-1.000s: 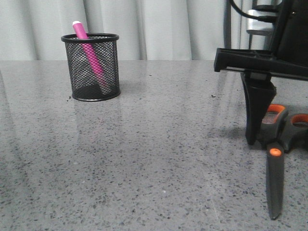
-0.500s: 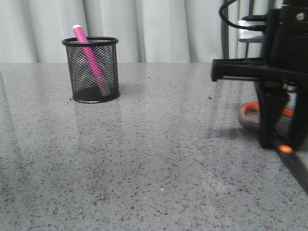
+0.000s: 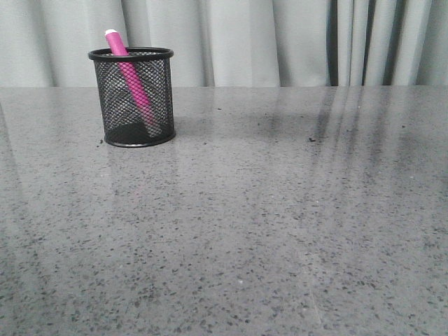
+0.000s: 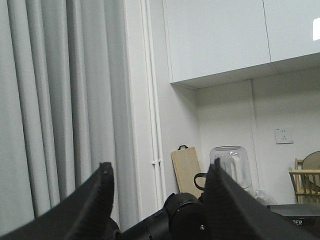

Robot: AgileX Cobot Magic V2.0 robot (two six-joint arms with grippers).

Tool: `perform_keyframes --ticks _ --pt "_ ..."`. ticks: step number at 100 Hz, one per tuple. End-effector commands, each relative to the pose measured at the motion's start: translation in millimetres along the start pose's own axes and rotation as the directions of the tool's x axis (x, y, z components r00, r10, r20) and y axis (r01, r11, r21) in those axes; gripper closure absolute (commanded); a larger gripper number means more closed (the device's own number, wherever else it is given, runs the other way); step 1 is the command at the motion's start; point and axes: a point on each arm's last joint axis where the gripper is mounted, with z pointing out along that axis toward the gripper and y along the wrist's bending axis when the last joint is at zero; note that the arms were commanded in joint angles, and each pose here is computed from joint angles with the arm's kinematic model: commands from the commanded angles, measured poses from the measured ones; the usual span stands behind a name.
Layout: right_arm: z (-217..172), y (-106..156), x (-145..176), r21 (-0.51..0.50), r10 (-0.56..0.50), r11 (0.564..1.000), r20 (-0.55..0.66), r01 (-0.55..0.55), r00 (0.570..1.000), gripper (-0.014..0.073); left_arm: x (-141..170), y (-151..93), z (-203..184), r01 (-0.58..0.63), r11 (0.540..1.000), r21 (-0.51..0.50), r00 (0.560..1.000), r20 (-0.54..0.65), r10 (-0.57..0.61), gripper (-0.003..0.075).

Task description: Put pen and scissors into bin

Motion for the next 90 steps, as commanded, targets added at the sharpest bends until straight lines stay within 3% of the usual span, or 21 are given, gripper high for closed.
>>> perform_keyframes --ticks 1,12,36,70,80,90 --pt "-5 17 -28 -0.066 -0.097 0.991 0.246 0.116 0.964 0.0665 -10 -2 -1 0.014 1.0 -0.004 0.999 0.037 -0.014 0.0354" --pt "23 18 -19 -0.077 -0.103 0.988 0.285 0.13 0.953 0.0665 -10 -3 -2 -0.01 1.0 -0.005 1.0 0.027 0.01 0.0354" --pt "91 7 31 -0.053 -0.119 0.991 0.125 0.126 0.985 0.0666 -20 -14 -16 -0.07 0.998 -0.001 0.996 0.05 0.07 0.0354" --pt "125 -1 68 -0.037 -0.13 0.991 0.014 0.13 0.991 0.0656 -21 -20 -25 -0.094 0.996 -0.01 0.996 -0.005 0.094 0.0354" --pt "125 -2 71 -0.031 -0.131 0.991 -0.019 0.13 0.991 0.0563 -21 -20 -25 -0.094 0.996 -0.011 0.996 -0.007 0.094 0.0354" --pt "120 -3 72 -0.024 -0.124 0.992 -0.062 0.123 0.99 0.0354 -21 -19 -25 -0.092 0.996 -0.015 0.996 -0.006 0.092 0.0354"
